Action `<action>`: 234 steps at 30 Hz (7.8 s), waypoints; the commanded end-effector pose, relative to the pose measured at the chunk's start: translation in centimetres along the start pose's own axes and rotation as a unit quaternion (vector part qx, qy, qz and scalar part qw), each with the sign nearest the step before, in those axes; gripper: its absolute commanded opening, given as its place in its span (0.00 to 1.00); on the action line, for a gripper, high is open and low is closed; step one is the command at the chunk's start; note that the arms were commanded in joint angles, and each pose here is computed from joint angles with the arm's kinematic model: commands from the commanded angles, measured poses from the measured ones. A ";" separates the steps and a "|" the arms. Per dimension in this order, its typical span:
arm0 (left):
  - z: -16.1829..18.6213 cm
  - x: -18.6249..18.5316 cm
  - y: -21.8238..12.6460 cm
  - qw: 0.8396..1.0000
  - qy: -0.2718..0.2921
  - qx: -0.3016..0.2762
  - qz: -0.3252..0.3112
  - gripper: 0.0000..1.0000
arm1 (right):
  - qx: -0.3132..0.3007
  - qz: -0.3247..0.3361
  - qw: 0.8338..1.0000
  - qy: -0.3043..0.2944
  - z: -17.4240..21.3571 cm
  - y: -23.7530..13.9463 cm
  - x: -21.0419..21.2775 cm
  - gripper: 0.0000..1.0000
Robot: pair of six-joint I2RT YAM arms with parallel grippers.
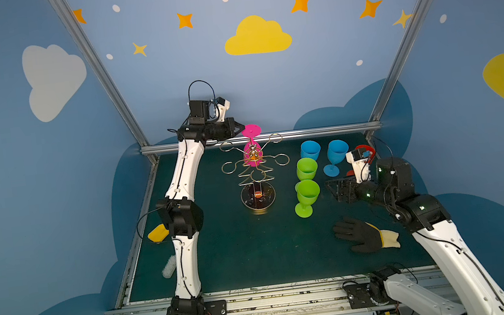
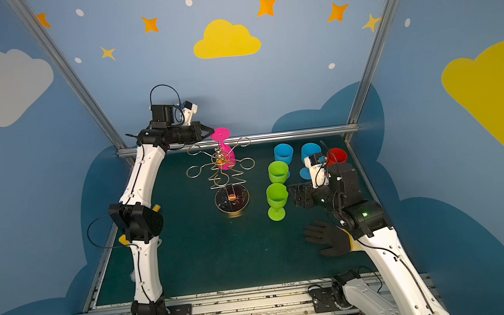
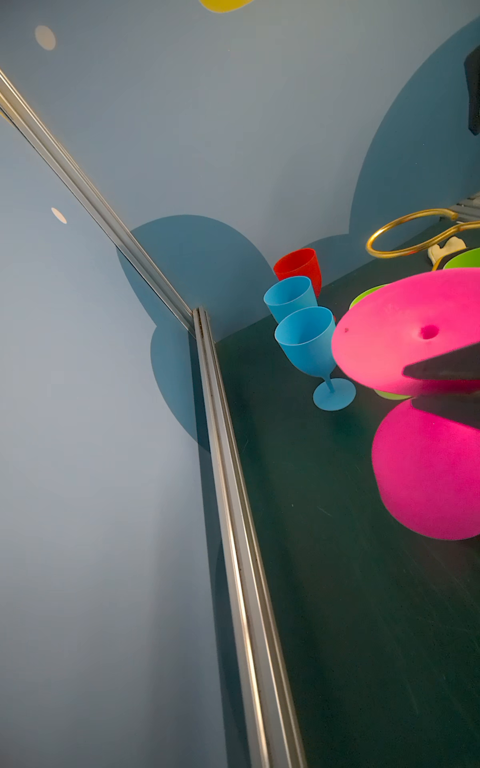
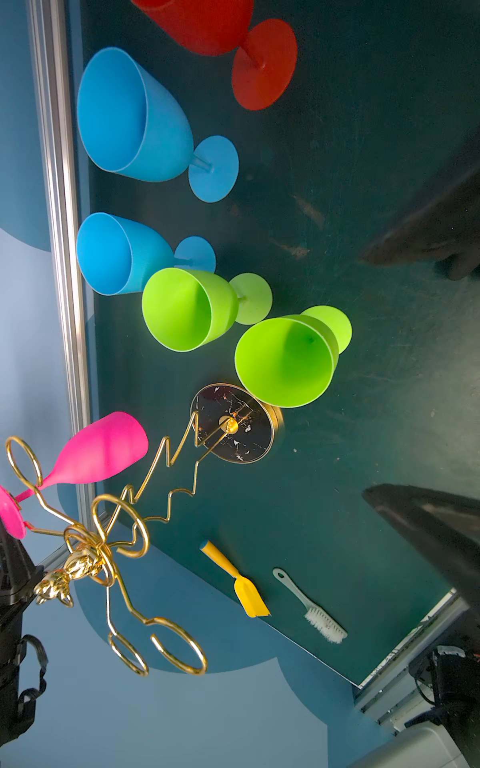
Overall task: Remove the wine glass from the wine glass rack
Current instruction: 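Close the left gripper on the magenta glass's base, then lift the magenta glass off the rack hook with the left gripper, then raise the magenta glass with the left gripper while the right reaches toward it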
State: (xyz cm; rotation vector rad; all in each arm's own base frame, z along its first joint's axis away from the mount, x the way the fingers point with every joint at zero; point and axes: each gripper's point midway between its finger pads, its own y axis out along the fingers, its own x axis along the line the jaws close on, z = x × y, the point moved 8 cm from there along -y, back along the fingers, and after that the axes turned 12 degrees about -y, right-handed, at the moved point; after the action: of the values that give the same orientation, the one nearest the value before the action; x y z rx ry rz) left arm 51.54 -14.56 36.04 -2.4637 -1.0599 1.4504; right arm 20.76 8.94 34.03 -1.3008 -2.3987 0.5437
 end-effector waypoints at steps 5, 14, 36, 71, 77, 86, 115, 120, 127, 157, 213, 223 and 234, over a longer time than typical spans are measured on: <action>-0.3 -0.2 -0.6 1.000 -0.019 0.005 0.023 0.03 | -0.004 0.011 1.000 -0.006 0.1 -0.6 -0.2 0.81; -1.0 -1.5 -1.7 0.997 -0.037 0.004 0.071 0.03 | -0.007 0.012 1.000 -0.005 0.1 -0.7 -0.2 0.81; 1.4 -0.1 1.7 0.998 0.045 0.040 0.018 0.75 | -0.010 0.010 1.000 -0.010 -0.6 -0.7 -0.2 0.81; -0.2 -0.4 0.0 0.997 -0.027 0.025 0.063 0.03 | -0.013 0.015 1.000 -0.009 -0.6 -0.8 -0.4 0.81; -0.6 -1.0 -0.5 0.993 -0.048 0.032 0.098 0.03 | -0.016 0.014 1.000 -0.007 -0.6 -1.0 -0.3 0.81; -1.5 -2.0 -1.7 0.982 -0.073 0.038 0.170 0.03 | -0.023 0.014 1.000 -0.008 -0.7 -1.4 -0.2 0.81; 0.4 -3.8 -1.8 0.978 -0.079 0.072 0.181 0.03 | -0.038 0.016 0.999 -0.022 -0.4 -2.6 0.0 0.81; 0.8 -3.6 -1.7 0.980 -0.079 0.075 0.167 0.03 | -0.042 0.018 0.999 -0.023 -0.4 -3.0 0.1 0.81; 1.0 -3.6 -1.7 0.979 -0.081 0.082 0.169 0.03 | -0.040 0.019 0.999 -0.022 -0.4 -2.9 0.1 0.81; 1.8 -4.2 -0.3 0.968 -0.095 0.119 0.200 0.03 | -0.041 0.021 0.999 -0.023 -0.6 -2.9 -0.1 0.81; 1.8 -20.4 -14.0 0.912 -0.006 0.014 0.409 0.03 | -0.365 -0.100 0.856 -0.351 -16.6 -1.0 5.9 0.85; 5.2 -21.1 -15.2 0.914 -0.010 0.010 0.406 0.03 | -0.364 -0.127 0.820 -0.423 -17.7 2.2 7.7 0.89; 7.3 -20.8 -15.3 0.911 -0.031 0.004 0.411 0.03 | -0.355 -0.165 0.810 -0.437 -18.2 4.7 9.4 0.91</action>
State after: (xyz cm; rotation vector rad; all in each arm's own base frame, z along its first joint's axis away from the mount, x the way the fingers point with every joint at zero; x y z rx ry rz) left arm 32.97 -17.87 52.00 -2.9290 0.0258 1.7824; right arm 28.53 21.70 47.71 -0.9375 -3.7228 0.1473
